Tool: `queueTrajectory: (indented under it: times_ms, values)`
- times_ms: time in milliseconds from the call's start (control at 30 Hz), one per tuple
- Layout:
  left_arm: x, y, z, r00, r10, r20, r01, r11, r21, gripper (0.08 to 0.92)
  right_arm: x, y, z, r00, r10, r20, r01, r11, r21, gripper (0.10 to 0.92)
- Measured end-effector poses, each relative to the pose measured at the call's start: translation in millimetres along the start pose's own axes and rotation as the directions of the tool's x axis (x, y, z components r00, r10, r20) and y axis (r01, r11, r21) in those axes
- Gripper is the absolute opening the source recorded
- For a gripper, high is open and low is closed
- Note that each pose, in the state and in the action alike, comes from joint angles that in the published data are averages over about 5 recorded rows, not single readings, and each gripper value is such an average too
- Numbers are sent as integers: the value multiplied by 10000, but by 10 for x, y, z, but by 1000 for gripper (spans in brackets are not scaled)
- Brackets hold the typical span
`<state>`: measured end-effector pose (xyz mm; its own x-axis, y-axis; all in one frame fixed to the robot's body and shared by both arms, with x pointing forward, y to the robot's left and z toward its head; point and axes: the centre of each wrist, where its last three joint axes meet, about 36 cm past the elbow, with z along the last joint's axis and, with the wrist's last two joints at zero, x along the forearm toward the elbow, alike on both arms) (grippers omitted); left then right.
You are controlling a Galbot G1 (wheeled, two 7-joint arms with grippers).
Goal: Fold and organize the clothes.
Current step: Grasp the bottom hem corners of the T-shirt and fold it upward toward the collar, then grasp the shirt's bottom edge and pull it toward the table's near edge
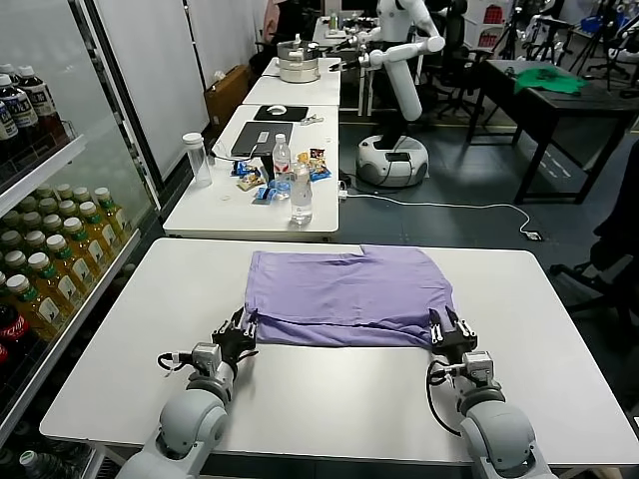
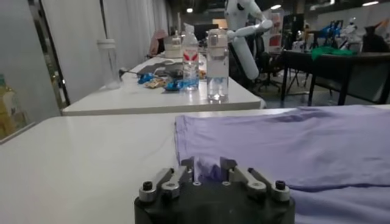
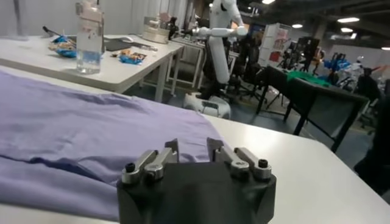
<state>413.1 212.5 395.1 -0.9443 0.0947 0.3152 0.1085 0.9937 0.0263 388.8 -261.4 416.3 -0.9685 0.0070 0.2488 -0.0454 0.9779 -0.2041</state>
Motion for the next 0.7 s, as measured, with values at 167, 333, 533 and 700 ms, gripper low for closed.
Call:
queueTrajectory:
  times_ms: [167, 333, 533, 700]
  values:
    - [58, -36, 70, 9996, -48, -289, 54, 9998, 176, 653, 88, -85, 72, 9987, 288, -414, -294, 9995, -138, 744]
    - [53, -72, 106, 9980, -34, -626, 55, 9994, 327, 787, 113, -125, 123, 9950, 395, -913, -437, 9981, -443, 816]
    - [7, -107, 131, 9953, 47, -972, 1, 9988, 497, 699, 73, -134, 184, 9891, 267, -1450, -397, 9954, -873, 778]
    - [-45, -102, 144, 9932, 73, -1162, 3, 9979, 649, 552, 25, -127, 221, 9855, 73, -1696, -262, 9936, -1095, 638]
